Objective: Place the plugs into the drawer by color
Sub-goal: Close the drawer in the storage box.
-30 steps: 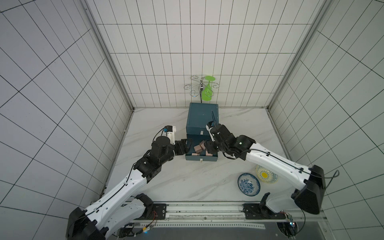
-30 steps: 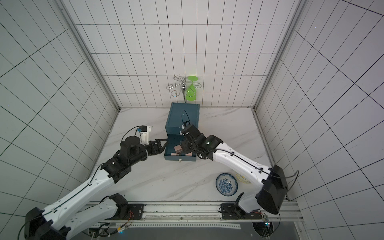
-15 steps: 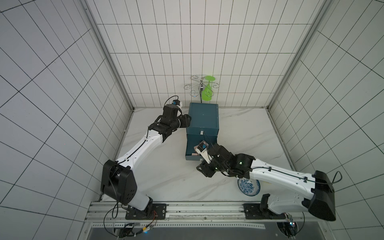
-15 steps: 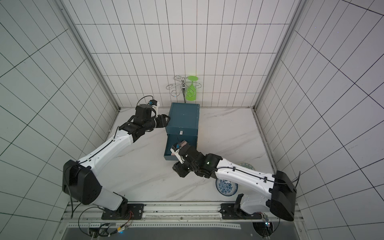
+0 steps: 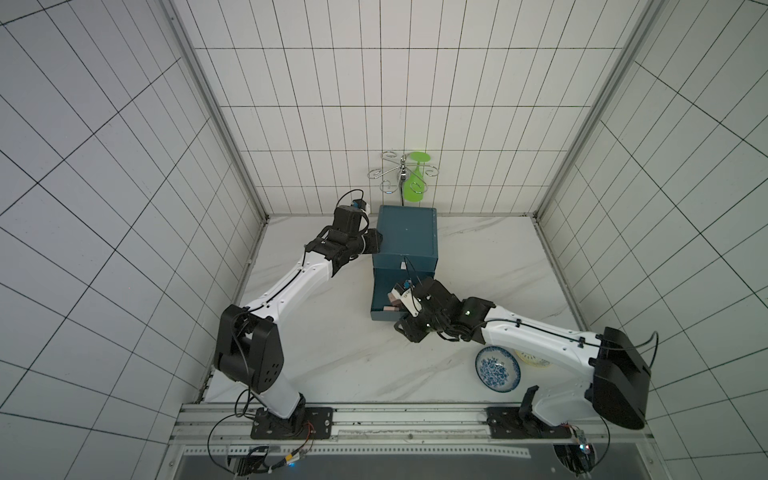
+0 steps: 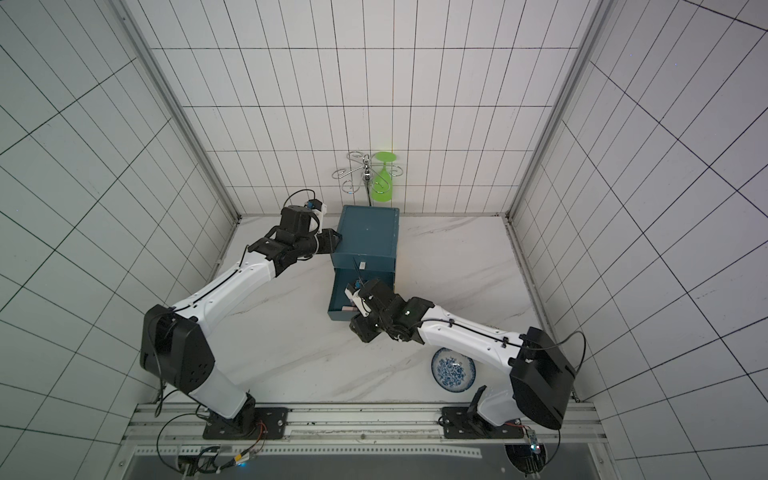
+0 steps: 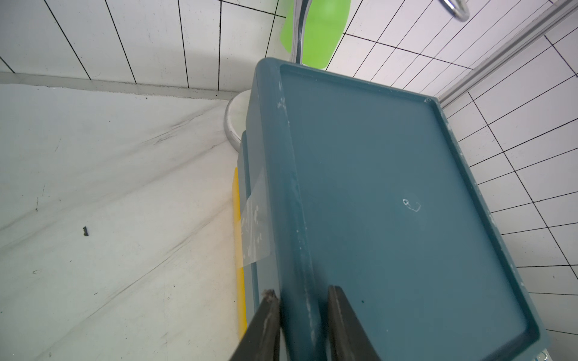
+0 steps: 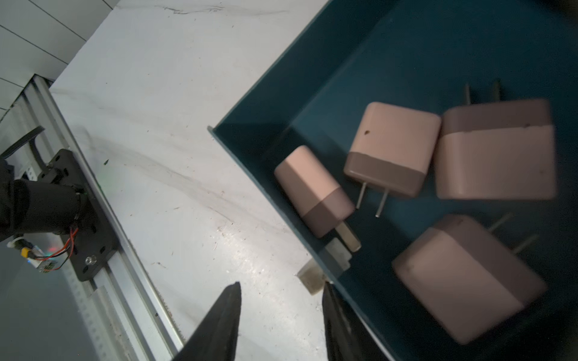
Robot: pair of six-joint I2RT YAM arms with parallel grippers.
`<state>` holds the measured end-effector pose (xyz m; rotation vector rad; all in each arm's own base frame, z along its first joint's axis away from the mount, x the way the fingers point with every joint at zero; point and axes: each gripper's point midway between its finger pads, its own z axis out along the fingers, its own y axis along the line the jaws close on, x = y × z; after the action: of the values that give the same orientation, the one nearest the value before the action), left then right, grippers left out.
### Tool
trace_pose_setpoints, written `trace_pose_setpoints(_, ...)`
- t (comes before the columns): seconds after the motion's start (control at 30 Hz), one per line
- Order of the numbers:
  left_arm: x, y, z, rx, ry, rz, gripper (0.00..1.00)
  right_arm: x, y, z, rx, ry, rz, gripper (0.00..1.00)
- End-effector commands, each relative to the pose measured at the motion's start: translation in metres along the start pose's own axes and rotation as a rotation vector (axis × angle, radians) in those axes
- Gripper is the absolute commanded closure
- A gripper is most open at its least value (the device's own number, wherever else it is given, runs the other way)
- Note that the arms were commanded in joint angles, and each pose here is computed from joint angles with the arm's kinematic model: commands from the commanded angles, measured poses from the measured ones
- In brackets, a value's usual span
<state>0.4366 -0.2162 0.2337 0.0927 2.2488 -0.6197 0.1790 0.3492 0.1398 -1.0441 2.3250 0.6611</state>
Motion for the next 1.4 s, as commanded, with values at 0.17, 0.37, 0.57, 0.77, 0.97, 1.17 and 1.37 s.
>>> trace_pose_setpoints(0.17,0.069,0.016,0.014,-0.037,0.192,-0.064,0.76,-0.029,-0.042,0.016,0.257,-0.011,-0.090,0.52)
trace_pose_setpoints(0.37,0.069,0.011,0.012,-0.022,0.193,-0.069,0.76,-0.055,-0.078,0.020,0.493,-0.089,-0.118,0.51)
trace_pose_setpoints(0.57,0.072,0.010,0.011,-0.017,0.197,-0.070,0.77,-0.085,-0.093,0.021,0.588,-0.133,-0.139,0.50)
trace_pose_setpoints(0.77,0.066,0.012,0.013,-0.034,0.191,-0.056,0.68,-0.088,-0.068,0.020,0.453,-0.148,-0.128,0.49)
trace_pose_setpoints(0.97,0.065,0.016,0.016,-0.046,0.197,-0.071,0.61,-0.092,-0.080,0.022,0.489,-0.129,-0.143,0.49)
trace_pose_setpoints(1.17,0.066,0.013,0.015,-0.032,0.201,-0.078,0.59,-0.109,-0.093,0.033,0.560,-0.145,-0.189,0.49)
trace_pose_setpoints(1.37,0.069,0.010,0.015,-0.020,0.211,-0.077,0.59,-0.134,-0.095,0.038,0.599,-0.201,-0.225,0.49)
